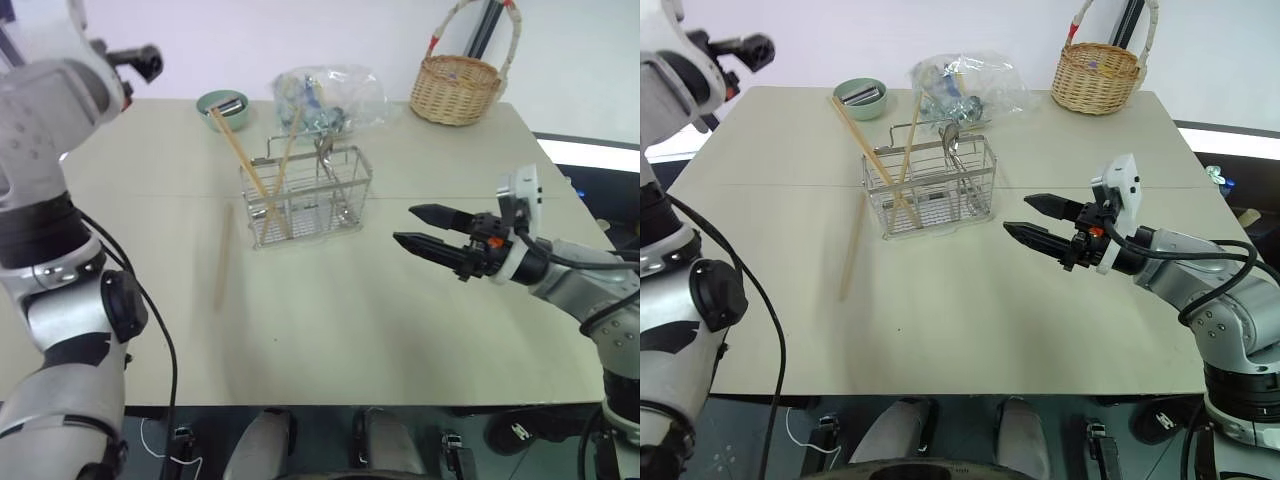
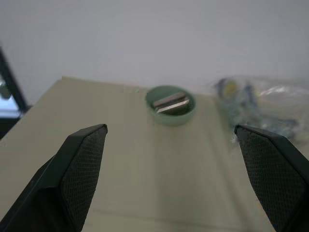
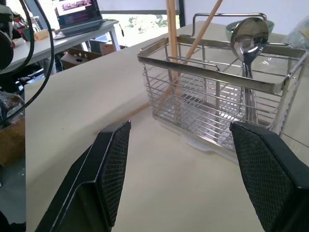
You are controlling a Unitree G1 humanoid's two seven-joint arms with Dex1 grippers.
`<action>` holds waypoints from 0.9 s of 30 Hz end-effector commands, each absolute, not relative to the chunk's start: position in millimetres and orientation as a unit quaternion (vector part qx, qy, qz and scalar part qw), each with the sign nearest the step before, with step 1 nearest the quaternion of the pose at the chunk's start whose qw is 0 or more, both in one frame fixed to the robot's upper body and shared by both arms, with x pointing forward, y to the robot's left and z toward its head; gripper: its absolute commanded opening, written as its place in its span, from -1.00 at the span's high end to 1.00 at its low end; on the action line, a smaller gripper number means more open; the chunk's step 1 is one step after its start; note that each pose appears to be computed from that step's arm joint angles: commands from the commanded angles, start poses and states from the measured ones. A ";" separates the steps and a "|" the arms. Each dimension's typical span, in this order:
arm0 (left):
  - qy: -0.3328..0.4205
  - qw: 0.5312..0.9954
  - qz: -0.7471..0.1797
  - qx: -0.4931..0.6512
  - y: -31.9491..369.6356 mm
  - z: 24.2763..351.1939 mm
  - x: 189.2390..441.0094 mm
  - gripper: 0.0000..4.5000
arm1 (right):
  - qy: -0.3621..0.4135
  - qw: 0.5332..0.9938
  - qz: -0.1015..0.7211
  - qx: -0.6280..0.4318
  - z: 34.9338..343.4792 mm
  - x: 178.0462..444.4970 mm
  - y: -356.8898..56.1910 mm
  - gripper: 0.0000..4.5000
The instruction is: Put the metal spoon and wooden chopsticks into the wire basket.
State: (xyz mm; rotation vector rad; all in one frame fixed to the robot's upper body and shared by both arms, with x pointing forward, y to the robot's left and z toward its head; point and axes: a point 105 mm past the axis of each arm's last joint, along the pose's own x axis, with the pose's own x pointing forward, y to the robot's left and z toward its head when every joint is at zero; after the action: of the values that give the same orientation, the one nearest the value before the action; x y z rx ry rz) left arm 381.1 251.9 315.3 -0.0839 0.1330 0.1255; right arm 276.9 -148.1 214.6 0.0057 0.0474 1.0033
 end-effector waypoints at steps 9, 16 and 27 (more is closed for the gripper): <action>0.202 0.975 0.089 -0.035 246.0 214.8 374.6 -0.98 | 0.012 0.875 0.484 -0.009 220.4 271.4 -145.9 -0.50; 0.304 0.951 0.045 -0.041 216.7 140.3 387.4 -0.98 | 0.017 0.876 0.483 -0.002 218.3 269.6 -144.9 -0.50; 0.341 0.939 -0.031 0.025 203.4 120.8 419.1 -0.98 | 0.020 0.873 0.487 0.014 210.6 259.5 -140.2 -0.50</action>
State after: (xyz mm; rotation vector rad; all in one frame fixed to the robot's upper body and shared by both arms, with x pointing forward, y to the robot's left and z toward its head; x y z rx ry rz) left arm 413.4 205.1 113.3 0.0254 0.7216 -0.0440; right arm 264.5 -143.2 200.9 0.0363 0.0955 1.0057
